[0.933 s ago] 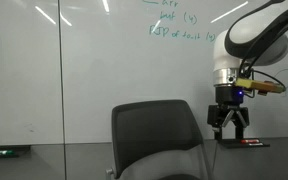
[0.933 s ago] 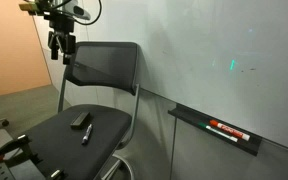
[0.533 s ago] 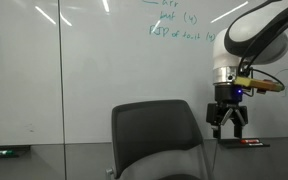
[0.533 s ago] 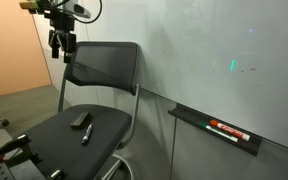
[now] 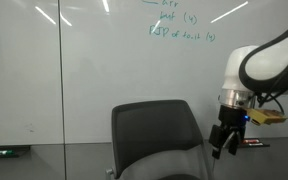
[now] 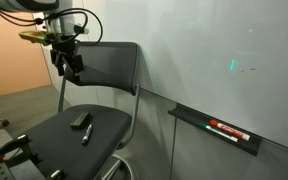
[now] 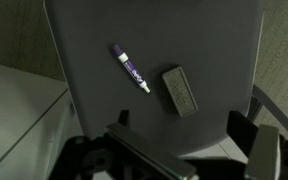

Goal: Use the marker to write on the whiteboard

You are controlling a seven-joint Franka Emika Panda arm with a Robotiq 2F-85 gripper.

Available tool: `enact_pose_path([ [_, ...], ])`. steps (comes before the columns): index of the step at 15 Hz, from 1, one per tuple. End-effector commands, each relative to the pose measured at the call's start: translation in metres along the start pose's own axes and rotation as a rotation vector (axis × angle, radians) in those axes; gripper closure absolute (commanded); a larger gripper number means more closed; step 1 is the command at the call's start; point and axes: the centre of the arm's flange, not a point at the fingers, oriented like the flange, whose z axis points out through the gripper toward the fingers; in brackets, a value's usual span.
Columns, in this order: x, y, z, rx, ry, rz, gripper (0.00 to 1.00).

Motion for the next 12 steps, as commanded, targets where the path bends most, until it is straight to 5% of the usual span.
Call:
enact_pose_path([
  [1,-0.026,0.020,0.060,0.017,0.021,-0.115,0.00],
  [12,-0.064,0.017,0.245,-0.022,-0.010,-0.366,0.00],
])
